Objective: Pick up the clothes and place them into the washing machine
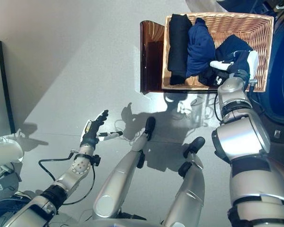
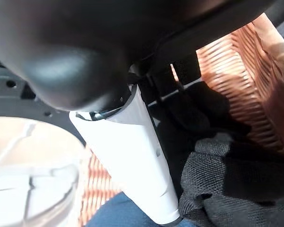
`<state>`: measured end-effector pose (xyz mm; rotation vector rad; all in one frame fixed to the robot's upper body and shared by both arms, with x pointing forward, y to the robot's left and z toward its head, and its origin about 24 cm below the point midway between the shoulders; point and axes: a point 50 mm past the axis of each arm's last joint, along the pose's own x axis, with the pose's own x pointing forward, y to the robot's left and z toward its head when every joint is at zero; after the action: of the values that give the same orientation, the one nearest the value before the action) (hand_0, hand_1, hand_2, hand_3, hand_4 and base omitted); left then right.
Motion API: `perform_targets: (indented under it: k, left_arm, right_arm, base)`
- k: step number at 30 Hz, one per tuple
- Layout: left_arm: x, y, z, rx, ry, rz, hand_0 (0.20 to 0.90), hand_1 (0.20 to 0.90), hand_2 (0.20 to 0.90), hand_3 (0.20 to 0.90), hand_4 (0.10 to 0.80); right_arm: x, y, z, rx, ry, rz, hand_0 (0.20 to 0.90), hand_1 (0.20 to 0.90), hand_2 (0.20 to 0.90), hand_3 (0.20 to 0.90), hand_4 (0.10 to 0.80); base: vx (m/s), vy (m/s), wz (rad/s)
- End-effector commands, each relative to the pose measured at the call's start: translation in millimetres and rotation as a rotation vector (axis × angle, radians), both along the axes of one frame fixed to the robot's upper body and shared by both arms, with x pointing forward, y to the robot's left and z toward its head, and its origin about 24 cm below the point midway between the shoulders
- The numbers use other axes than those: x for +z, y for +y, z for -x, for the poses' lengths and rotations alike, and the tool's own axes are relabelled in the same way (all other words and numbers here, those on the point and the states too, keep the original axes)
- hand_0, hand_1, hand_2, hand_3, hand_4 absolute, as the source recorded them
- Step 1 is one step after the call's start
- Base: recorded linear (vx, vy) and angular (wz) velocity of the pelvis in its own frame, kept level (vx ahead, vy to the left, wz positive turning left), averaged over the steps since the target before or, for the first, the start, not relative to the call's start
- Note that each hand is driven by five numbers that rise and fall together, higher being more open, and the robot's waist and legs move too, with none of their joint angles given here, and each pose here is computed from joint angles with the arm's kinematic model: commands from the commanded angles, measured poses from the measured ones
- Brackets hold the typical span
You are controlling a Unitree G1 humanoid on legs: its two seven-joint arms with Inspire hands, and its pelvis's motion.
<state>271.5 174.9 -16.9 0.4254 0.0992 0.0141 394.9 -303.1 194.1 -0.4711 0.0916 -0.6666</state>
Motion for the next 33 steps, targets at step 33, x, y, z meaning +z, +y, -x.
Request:
perform_targets:
  k: [33]
  left_arm:
    - [-25.5, 11.4, 13.4, 0.037, 0.105, -0.027, 0.900, 0.900, 0.900, 0.900, 0.800]
  right_arm:
    - [-38.9, 32.2, 4.0, -0.051, -0.801, -1.178, 0.200, 0.200, 0.200, 0.200, 0.300]
  base:
    - [-0.023, 0.004, -0.09]
